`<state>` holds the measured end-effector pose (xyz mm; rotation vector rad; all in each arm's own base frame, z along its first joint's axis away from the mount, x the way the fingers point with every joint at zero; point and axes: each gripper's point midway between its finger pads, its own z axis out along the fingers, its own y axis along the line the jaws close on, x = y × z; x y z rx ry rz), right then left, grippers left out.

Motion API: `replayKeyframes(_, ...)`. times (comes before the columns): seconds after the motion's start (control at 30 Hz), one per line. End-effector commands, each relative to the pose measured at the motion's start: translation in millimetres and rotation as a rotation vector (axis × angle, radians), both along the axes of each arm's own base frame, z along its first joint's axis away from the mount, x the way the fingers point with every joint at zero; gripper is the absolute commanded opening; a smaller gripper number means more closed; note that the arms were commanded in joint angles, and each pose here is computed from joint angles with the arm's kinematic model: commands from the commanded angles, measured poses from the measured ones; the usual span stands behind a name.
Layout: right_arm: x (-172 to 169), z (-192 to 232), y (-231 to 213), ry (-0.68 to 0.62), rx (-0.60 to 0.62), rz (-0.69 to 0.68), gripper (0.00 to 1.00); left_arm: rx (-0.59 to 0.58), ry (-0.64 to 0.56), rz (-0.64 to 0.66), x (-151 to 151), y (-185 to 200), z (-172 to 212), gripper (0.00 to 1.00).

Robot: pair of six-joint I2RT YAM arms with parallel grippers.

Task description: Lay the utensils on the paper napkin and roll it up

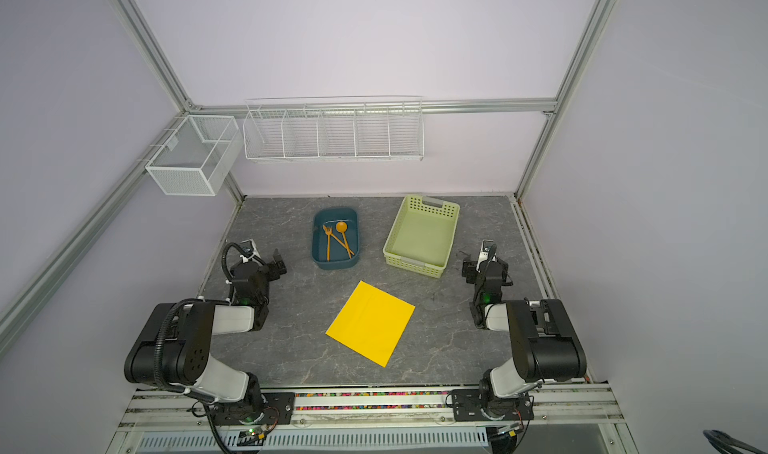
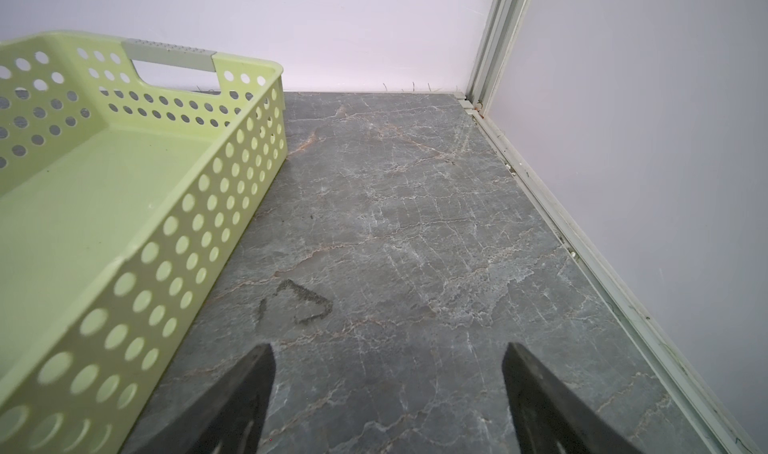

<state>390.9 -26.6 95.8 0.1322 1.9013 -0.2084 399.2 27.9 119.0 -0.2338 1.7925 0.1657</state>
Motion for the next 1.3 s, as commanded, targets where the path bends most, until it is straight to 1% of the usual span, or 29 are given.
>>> replayKeyframes(0.0, -1.2, -0.1, 1.2, -0.009, -0.008, 0.003, 0.89, -0.001, -0.007, 0.013, -1.1, 2.9, -0.7, 0.99)
replayKeyframes(0.7, -2.1, 2.3, 0.9, -0.019, -0.011, 0.000, 0.88, 0.005, -0.005, -0.002, -0.2, 0.3, -0.2, 0.99)
replayKeyframes(0.77, -4.2, 10.5, 5.3, -0.035, -0.030, 0.012, 0.88, 0.007, -0.016, -0.006, -1.1, -0.3, 6.9, 0.99)
replayKeyframes(0.87, -7.8, 21.6, 11.0, -0.023, -0.052, 0.027, 0.88, 0.012, -0.016, 0.013, -5.9, 2.3, 25.0, 0.99)
replayKeyframes(0.97, -8.5, 33.5, 15.9, 0.048, -0.037, 0.043, 0.88, 0.024, 0.000, 0.007, -9.3, -1.9, 45.6, 1.00)
replayKeyframes(1.03, -10.0, 41.1, 19.4, 0.110, 0.006, 0.045, 0.88, -0.024, 0.015, 0.041, -11.4, -0.1, 56.2, 1.00)
replayKeyframes(1.13, -11.7, 51.2, 33.9, 0.182, 0.092, 0.089, 0.89, -0.131, 0.054, 0.020, -11.8, -9.2, 66.6, 0.97)
replayKeyframes(1.27, -15.5, 64.5, 60.4, 0.254, 0.218, 0.156, 0.93, -0.237, 0.173, -0.066, -5.7, -33.8, 74.7, 0.86)
